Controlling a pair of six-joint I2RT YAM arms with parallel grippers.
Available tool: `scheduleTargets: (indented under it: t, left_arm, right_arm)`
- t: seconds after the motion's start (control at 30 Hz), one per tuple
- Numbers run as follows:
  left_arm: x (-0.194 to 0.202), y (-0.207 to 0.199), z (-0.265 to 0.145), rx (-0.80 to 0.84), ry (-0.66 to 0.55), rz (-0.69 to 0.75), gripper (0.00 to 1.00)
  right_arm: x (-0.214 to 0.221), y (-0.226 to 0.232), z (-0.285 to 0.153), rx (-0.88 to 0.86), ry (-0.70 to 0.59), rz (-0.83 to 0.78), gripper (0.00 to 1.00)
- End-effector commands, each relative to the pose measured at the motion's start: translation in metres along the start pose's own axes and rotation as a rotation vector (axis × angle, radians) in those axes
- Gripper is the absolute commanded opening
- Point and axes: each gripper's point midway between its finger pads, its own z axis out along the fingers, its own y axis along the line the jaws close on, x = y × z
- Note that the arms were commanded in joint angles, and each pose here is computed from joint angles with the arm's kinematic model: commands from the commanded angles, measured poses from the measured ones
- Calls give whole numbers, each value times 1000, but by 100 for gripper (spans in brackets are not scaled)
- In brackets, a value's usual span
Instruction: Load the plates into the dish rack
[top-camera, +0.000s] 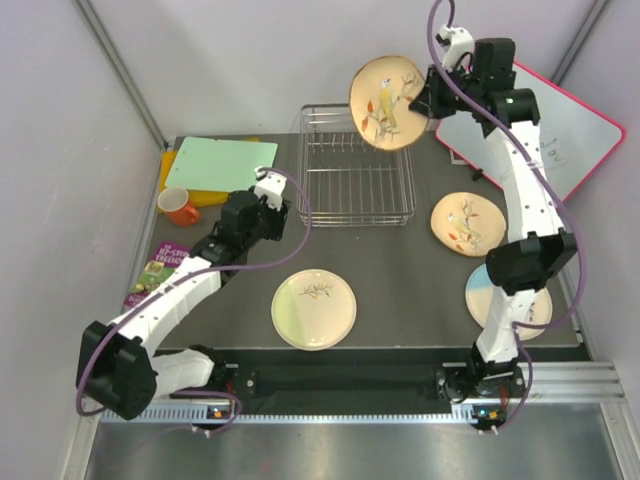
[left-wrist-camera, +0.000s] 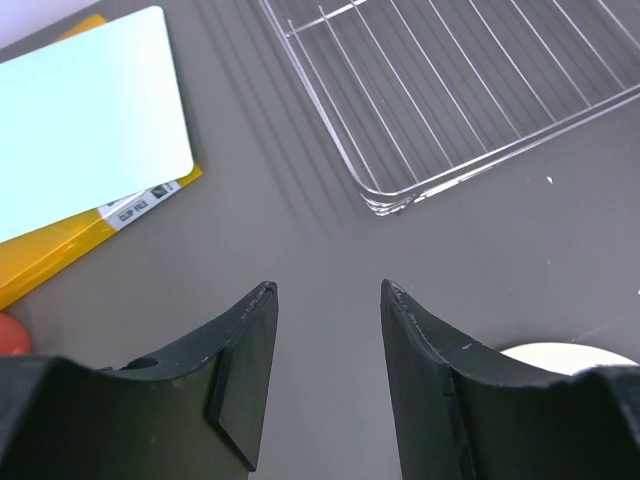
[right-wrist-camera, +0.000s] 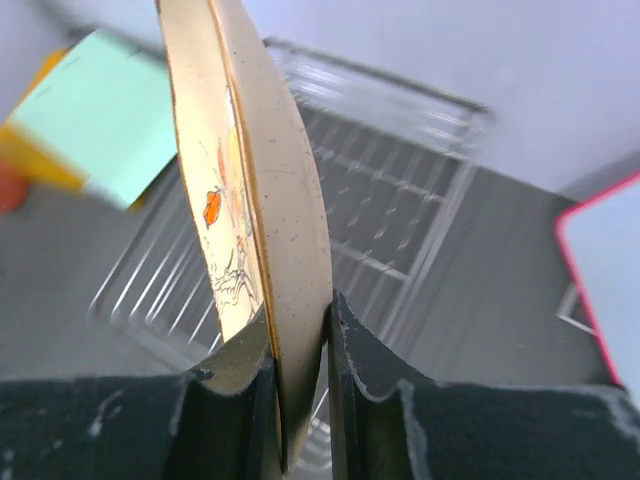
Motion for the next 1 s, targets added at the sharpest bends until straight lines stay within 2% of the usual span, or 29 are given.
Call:
scheduleTargets:
  t: [0.0, 0.07, 0.1, 0.17, 0.2, 0.4, 0.57, 0.97]
  left_arm:
    - [-18, 14, -18, -65, -101, -36, 51]
    - [-17, 17, -21, -77, -105, -47, 51]
    - [-14, 19, -25, -81, -103, -54, 51]
    - [-13, 20, -27, -83, -101, -58, 51]
    - [-11, 21, -28, -89, -98, -62, 51]
    - [-4, 25, -27, -103, -89, -71, 52]
    - [1, 25, -26, -107, -84, -95, 52]
    - [8, 24, -17, -102, -83, -108, 52]
  right_arm:
    - [-99, -14, -13, 345, -371, 40, 0]
    - [-111, -14, -9, 451, -427, 7, 0]
    - [-111, -29, -10, 566, -445, 17, 0]
    - [-119, -29, -3, 644, -493, -12, 0]
    - [-116, -41, 0, 754, -504, 8, 0]
    - [-107, -51, 26, 972, -527, -62, 0]
    - [-94, -63, 37, 1052, -513, -68, 0]
    - [-22, -88, 74, 1062, -285, -82, 0]
